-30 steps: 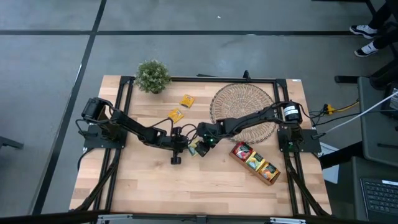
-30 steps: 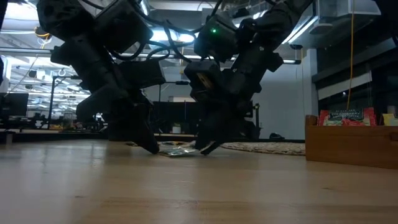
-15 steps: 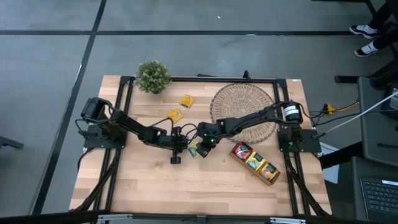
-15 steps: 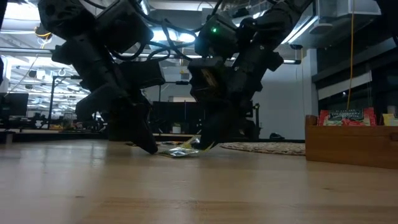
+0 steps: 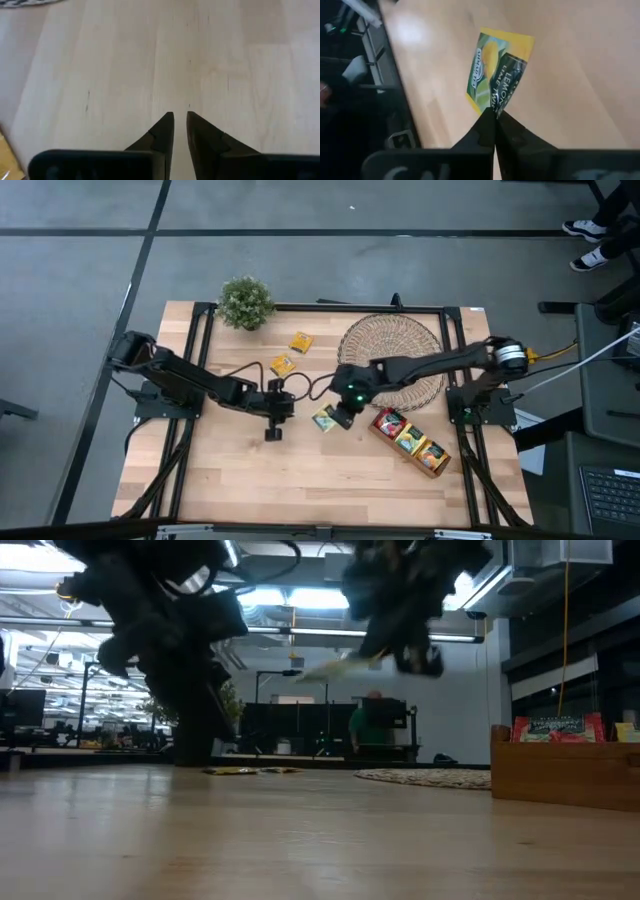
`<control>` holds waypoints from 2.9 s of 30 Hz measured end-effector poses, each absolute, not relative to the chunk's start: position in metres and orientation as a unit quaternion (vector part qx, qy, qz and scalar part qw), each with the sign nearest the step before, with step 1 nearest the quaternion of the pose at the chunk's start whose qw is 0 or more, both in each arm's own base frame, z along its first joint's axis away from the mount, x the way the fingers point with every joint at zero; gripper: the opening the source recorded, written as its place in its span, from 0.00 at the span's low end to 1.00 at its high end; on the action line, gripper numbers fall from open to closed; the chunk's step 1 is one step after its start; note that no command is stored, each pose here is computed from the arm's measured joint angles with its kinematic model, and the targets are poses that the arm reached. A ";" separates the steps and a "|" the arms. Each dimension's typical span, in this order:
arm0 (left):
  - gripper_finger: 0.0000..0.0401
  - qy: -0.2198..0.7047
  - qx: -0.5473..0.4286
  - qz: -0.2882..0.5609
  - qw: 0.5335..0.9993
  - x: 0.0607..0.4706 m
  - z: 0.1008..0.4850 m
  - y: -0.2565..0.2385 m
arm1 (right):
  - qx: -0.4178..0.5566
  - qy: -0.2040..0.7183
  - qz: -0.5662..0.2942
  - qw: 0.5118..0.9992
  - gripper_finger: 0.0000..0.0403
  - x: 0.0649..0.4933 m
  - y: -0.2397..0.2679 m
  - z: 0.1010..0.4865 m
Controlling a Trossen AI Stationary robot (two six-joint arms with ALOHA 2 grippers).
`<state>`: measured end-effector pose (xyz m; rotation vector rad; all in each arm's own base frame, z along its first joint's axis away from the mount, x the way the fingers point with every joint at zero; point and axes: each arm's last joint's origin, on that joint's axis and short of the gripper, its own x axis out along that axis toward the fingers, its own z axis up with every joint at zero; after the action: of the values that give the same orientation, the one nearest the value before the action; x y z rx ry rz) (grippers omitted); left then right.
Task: Pick & Place Tea
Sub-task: Put the yellow tea bag into the middle slot of the wooden organizer, then put the top orange tea bag into the right slot of the wooden organizer
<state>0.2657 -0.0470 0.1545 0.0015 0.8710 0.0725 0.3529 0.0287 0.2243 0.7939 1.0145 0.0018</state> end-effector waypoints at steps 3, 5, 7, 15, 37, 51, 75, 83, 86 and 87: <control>0.12 0.413 0.002 0.033 0.910 0.264 0.161 -0.047 | 0.375 0.477 0.003 0.795 0.01 0.337 0.035 0.244; 0.13 0.415 0.004 0.036 0.909 0.262 0.163 -0.046 | 0.375 0.487 0.004 0.789 0.01 0.325 0.039 0.255; 0.13 0.414 0.006 0.039 0.909 0.262 0.164 -0.046 | 0.378 0.497 0.001 0.781 0.01 0.311 0.043 0.266; 0.12 0.417 0.016 0.057 0.907 0.260 0.163 -0.044 | 0.352 0.551 -0.015 0.756 0.01 0.259 0.059 0.293; 0.12 0.405 0.013 0.058 0.913 0.262 0.165 -0.044 | 0.344 0.659 -0.195 0.640 0.01 0.190 0.099 0.244; 0.12 0.398 0.012 0.057 0.915 0.263 0.166 -0.045 | 0.361 0.659 -0.228 0.619 0.01 0.182 0.101 0.213; 0.13 0.398 0.012 0.057 0.916 0.263 0.166 -0.045 | 0.378 0.655 -0.284 0.590 0.29 0.177 0.098 0.212; 0.12 0.398 0.012 0.058 0.916 0.263 0.166 -0.045 | 0.378 0.654 -0.285 0.590 0.30 0.177 0.098 0.212; 0.13 0.396 0.016 0.067 0.916 0.263 0.166 -0.044 | 0.375 0.659 -0.292 0.583 0.30 0.177 0.095 0.215; 0.13 0.395 0.019 0.072 0.916 0.263 0.166 -0.044 | 0.373 0.661 -0.298 0.579 0.30 0.176 0.094 0.218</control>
<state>0.2634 -0.0437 0.1663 0.0384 0.8133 0.1485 0.1764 0.0940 0.2179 0.8729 1.5454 -0.6979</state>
